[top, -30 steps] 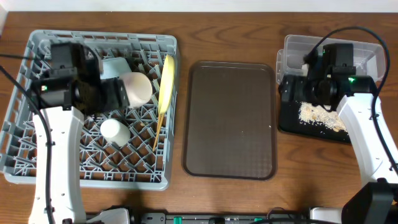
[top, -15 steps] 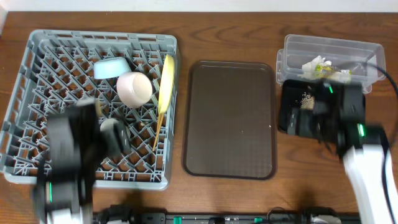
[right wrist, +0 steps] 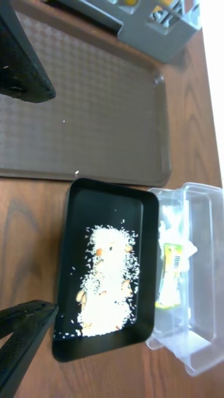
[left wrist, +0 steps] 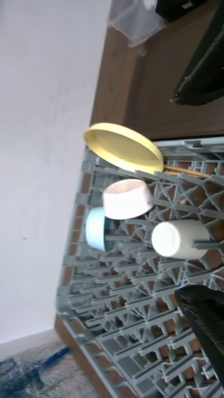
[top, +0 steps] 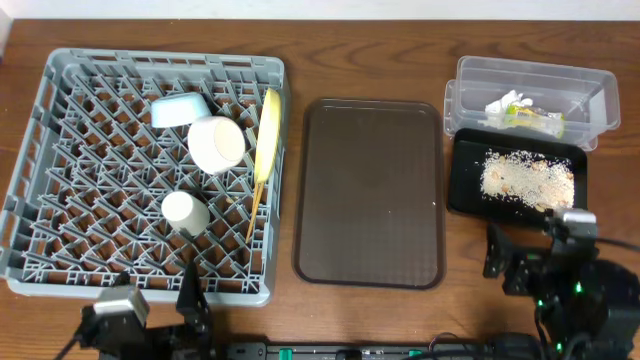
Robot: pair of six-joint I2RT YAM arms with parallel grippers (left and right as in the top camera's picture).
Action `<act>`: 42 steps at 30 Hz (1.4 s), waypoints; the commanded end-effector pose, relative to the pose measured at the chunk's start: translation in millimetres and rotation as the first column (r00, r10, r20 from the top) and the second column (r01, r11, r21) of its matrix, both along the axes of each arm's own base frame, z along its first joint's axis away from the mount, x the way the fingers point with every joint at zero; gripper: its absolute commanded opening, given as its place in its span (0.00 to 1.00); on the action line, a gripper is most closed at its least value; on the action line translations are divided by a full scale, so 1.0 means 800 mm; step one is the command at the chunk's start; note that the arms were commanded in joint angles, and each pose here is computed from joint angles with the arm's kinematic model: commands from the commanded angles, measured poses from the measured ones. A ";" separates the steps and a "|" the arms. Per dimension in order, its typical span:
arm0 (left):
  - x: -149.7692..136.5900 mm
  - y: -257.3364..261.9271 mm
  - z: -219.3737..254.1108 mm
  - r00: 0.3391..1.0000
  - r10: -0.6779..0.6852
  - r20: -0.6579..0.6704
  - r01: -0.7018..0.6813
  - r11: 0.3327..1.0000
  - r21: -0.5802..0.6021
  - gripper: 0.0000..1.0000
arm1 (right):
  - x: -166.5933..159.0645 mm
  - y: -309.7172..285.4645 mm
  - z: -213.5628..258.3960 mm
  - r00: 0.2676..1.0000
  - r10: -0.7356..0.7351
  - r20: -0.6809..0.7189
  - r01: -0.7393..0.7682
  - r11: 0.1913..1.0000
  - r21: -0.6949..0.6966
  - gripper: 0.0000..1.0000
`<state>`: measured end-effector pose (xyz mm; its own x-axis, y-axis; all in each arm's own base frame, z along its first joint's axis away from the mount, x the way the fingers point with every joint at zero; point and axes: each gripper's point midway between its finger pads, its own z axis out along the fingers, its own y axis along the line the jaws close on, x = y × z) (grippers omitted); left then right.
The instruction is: Sort waste into correct bins and load items into the dishwasher
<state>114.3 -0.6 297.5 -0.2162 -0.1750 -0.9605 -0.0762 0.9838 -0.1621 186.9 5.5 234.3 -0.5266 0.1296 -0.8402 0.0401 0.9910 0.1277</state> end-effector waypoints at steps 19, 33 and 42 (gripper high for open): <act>-0.001 -0.002 -0.004 1.000 -0.006 0.000 0.006 1.000 -0.006 0.94 | -0.039 -0.006 -0.051 0.981 -0.031 -0.189 0.030 1.000 -0.007 0.99; -0.001 -0.002 -0.004 1.000 -0.007 0.000 0.007 1.000 -0.007 0.94 | 0.002 0.001 -0.032 0.962 0.015 0.274 -0.009 1.000 -0.023 0.99; -0.001 -0.002 -0.004 1.000 -0.007 0.000 0.007 1.000 -0.007 0.94 | 0.063 0.011 -0.038 0.849 0.047 0.527 -0.044 0.999 -0.019 1.00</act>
<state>113.2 -1.3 295.9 -0.2145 -0.1744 -0.9610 -0.0725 0.9841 -0.1624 230.0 5.5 224.4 -0.0028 0.1196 -0.9928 -0.0308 0.9923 0.1197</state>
